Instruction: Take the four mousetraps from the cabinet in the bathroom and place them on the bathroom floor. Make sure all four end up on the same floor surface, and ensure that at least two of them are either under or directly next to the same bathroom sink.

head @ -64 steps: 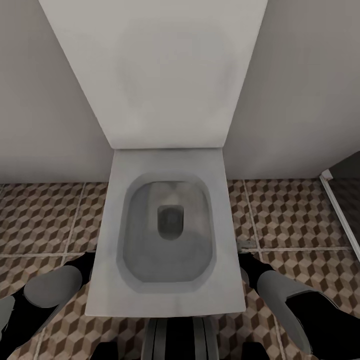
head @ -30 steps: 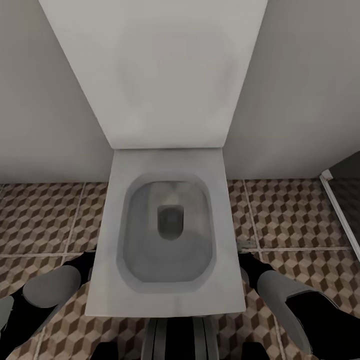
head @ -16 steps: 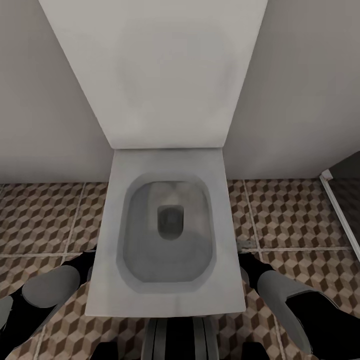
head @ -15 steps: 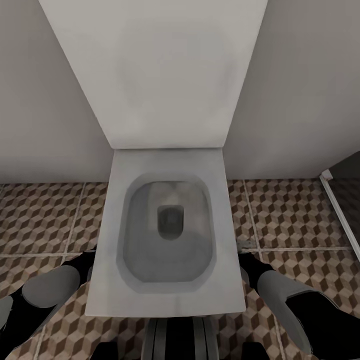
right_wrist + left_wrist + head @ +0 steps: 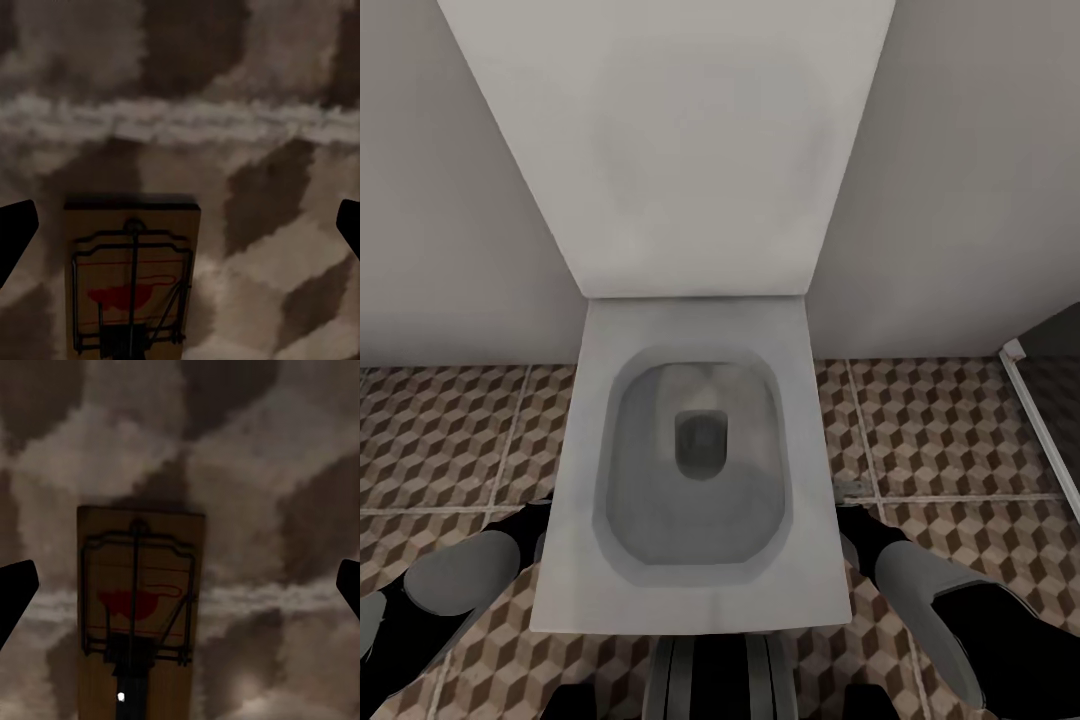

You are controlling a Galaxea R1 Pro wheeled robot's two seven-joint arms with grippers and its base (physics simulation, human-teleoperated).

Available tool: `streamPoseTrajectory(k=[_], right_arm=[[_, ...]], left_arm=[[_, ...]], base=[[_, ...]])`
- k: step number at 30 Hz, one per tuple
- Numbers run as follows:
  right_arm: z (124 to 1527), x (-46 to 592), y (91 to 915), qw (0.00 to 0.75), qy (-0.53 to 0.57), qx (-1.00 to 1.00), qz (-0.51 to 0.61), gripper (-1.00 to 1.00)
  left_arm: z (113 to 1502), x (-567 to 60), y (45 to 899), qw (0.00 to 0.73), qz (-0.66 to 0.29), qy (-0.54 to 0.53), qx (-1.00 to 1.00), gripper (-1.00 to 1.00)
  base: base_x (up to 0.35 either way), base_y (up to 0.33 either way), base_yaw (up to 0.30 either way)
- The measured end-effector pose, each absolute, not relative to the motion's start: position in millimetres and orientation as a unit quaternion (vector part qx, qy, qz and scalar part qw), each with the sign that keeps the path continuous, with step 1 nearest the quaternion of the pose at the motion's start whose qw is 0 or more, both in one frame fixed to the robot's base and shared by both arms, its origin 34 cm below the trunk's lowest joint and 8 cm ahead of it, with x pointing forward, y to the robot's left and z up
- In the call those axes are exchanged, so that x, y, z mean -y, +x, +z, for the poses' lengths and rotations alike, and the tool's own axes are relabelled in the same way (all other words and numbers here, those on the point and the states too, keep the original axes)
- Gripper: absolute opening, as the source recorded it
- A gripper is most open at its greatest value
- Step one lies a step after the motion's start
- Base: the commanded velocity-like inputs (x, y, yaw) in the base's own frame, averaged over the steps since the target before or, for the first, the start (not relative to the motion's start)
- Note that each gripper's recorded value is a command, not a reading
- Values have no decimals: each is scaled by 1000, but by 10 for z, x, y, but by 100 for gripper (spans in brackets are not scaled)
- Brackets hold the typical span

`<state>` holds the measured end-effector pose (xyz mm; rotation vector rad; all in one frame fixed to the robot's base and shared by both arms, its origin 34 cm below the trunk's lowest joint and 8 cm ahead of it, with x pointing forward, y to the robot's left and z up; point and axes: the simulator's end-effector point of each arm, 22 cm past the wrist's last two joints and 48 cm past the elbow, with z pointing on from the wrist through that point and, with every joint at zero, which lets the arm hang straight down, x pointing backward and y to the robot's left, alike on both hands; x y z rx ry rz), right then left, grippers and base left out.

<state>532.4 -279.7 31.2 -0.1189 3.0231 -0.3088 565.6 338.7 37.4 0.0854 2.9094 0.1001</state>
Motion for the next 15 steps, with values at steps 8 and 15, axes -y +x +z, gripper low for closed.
streamPoseTrajectory(k=[8,15], right_arm=[[309,2814,5314,50,-39,-993,-102,100],[310,2807,5330,55,-38,-993,-102,100]], left_arm=[[382,-3386,5689,122,35,30,-992,100],[383,-3392,5695,123,38,29,-991,100]], base=[[0,0,0],[0,0,0]])
